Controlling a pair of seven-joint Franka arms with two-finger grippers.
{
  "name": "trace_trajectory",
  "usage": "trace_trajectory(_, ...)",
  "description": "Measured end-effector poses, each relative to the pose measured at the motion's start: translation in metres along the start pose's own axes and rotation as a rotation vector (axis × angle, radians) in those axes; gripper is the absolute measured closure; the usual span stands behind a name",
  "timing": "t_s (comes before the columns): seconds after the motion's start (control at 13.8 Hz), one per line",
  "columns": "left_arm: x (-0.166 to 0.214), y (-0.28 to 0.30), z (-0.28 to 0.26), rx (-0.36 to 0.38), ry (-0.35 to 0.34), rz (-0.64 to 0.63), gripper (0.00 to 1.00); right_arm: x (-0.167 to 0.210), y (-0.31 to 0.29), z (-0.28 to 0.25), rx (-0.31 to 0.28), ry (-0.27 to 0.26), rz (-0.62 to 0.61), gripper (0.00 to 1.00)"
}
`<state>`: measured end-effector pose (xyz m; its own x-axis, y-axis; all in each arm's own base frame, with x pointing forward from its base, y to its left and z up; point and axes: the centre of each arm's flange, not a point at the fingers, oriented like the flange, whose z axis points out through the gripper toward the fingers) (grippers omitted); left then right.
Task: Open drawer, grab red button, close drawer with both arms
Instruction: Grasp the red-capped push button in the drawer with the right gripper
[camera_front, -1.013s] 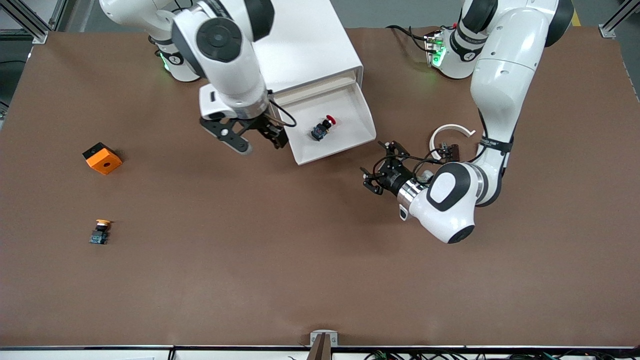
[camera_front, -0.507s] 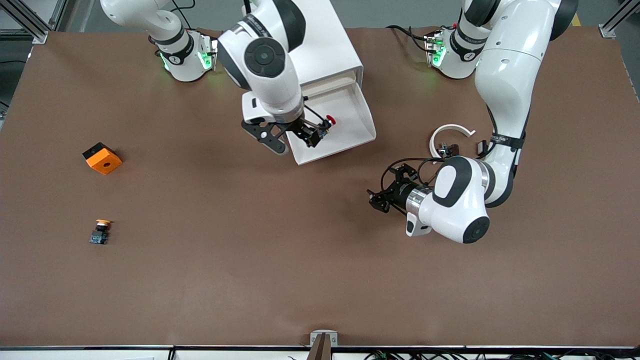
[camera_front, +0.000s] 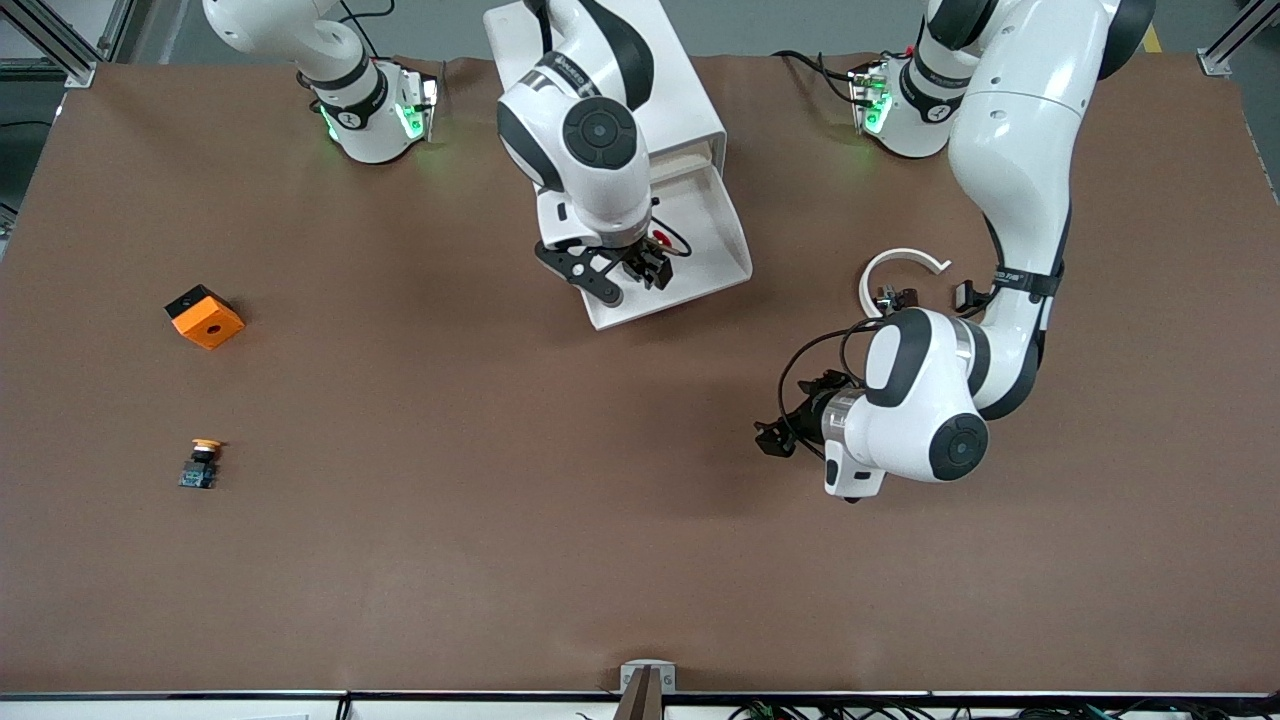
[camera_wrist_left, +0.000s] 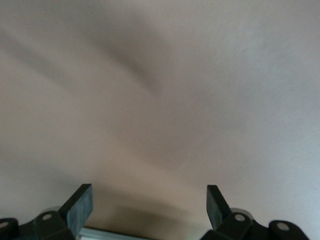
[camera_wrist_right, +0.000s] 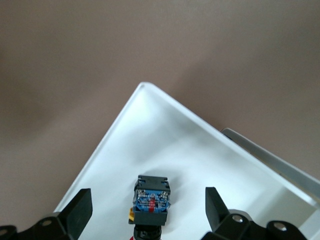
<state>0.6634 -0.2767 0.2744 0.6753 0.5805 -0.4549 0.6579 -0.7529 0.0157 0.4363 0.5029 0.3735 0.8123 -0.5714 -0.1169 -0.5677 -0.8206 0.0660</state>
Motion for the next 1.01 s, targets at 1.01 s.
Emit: trace_trajectory(1.01,-0.018,0.037,-0.011,-0.034,0.34,0.287,0.0,-0.016,-0.012,0.039,-0.012,0.01,0.0,0.25)
